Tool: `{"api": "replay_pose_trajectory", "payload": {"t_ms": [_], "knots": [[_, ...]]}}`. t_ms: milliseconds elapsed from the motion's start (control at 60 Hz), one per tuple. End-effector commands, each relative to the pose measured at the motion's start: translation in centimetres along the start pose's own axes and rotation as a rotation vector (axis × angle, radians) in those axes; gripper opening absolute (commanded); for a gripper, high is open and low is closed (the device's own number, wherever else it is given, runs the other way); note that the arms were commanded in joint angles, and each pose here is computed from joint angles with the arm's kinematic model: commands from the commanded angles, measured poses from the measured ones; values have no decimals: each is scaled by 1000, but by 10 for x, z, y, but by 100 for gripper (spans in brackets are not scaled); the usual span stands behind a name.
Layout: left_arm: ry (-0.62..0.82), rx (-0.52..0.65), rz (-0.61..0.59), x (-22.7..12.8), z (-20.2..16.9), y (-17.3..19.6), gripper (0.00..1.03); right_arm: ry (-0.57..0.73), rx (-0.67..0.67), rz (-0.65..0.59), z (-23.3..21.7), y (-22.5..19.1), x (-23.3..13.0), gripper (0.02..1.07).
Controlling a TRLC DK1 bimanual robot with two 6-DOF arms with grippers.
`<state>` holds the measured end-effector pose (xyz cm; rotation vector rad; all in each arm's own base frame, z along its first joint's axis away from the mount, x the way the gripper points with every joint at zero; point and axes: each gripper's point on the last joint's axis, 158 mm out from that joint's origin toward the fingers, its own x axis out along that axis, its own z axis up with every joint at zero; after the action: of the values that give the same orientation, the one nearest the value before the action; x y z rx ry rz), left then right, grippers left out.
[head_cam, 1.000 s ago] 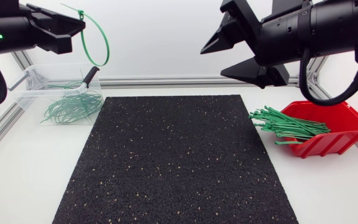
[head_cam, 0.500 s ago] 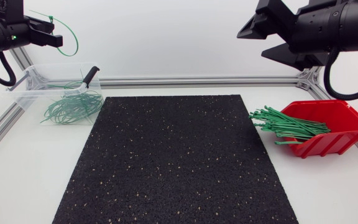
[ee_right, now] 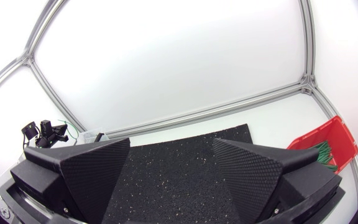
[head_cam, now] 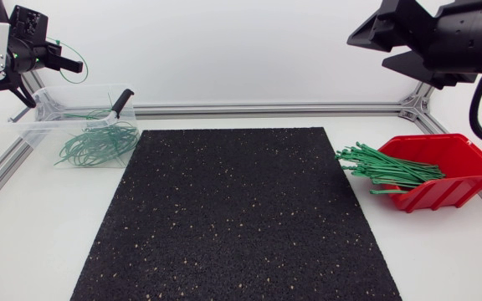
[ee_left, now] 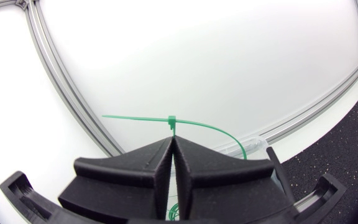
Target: Take a green cable tie from the red box, thread the tail through the head to close it, then place it in the transparent bin on the left.
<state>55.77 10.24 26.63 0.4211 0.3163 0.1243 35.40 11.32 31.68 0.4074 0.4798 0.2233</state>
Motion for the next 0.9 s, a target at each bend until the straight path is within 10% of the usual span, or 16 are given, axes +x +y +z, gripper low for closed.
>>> {"api": "replay_pose_trajectory", "payload": {"t_ms": [0,183,883], "knots": [[-10,33,31,3,10,12,16,-3,-22,-19,-4,-9,-1,100],[55,60,15,4,-2,7,101,-28,-40,-18,-1,-10,-11,100],[67,82,71,-52,8,22,100,-155,-134,-121,15,-53,-57,100]]}}
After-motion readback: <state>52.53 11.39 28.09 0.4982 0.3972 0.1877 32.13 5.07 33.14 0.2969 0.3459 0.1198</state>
